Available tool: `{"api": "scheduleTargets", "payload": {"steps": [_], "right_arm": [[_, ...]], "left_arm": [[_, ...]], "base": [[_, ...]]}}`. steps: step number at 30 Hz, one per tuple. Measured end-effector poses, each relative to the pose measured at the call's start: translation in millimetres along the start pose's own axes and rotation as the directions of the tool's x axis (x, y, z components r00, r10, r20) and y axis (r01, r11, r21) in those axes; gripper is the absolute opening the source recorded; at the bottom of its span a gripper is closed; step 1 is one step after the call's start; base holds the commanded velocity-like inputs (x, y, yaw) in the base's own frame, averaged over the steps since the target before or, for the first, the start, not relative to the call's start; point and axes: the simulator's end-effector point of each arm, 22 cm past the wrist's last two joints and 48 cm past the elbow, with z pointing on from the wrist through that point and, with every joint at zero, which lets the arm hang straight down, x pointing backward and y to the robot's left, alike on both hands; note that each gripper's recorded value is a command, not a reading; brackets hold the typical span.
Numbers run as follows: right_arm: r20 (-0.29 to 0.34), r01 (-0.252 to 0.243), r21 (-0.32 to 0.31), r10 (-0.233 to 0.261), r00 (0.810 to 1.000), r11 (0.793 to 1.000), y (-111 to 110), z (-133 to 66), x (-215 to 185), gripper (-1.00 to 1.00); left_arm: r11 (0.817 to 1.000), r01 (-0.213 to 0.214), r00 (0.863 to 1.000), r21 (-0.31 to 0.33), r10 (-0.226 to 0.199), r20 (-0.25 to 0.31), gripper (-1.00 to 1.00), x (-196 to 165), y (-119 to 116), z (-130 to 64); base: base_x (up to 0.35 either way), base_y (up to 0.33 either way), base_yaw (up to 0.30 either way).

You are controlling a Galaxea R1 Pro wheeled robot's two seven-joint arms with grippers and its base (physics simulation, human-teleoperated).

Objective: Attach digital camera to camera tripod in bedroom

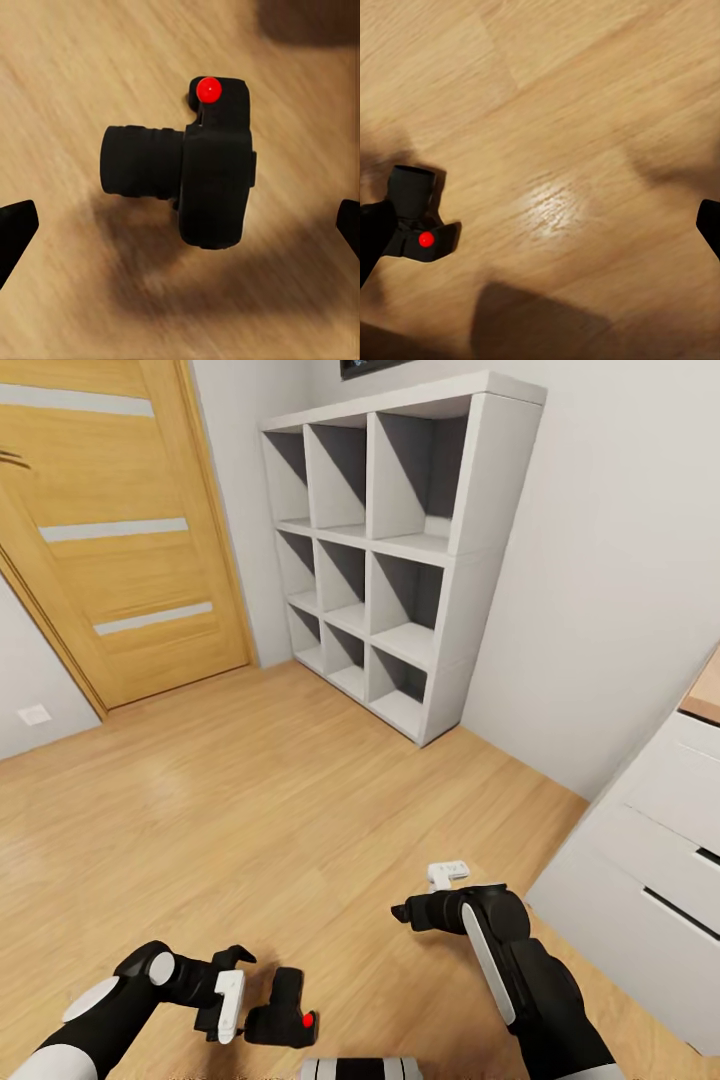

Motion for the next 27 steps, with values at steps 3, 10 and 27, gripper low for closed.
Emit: {"api": "scheduleTargets", "payload": {"steps": [3,10,27], "right_arm": [[-0.004,-0.002,0.000,0.002,1.000,1.000,-1,1.6,1,1.00],[-0.012,-0.005,-0.001,0.005,1.000,1.000,-2,5.2,4,1.00],[0.004,-0.007,-0.005,0.007,1.000,1.000,-2,5.7,0,1.00]], "left_arm": [[1.000,0.003,1.000,0.005,-0.003,0.003,1.00,-1,-2,2.8],[1.000,0.009,1.000,0.015,-0.009,0.005,1.00,-1,-5,7.5],[0.999,0.026,1.000,0.024,-0.026,0.002,1.00,3,9,12.4]], "base": [[0.000,0.000,0.000],[0.000,0.000,0.000],[0.000,0.000,0.000]]}}
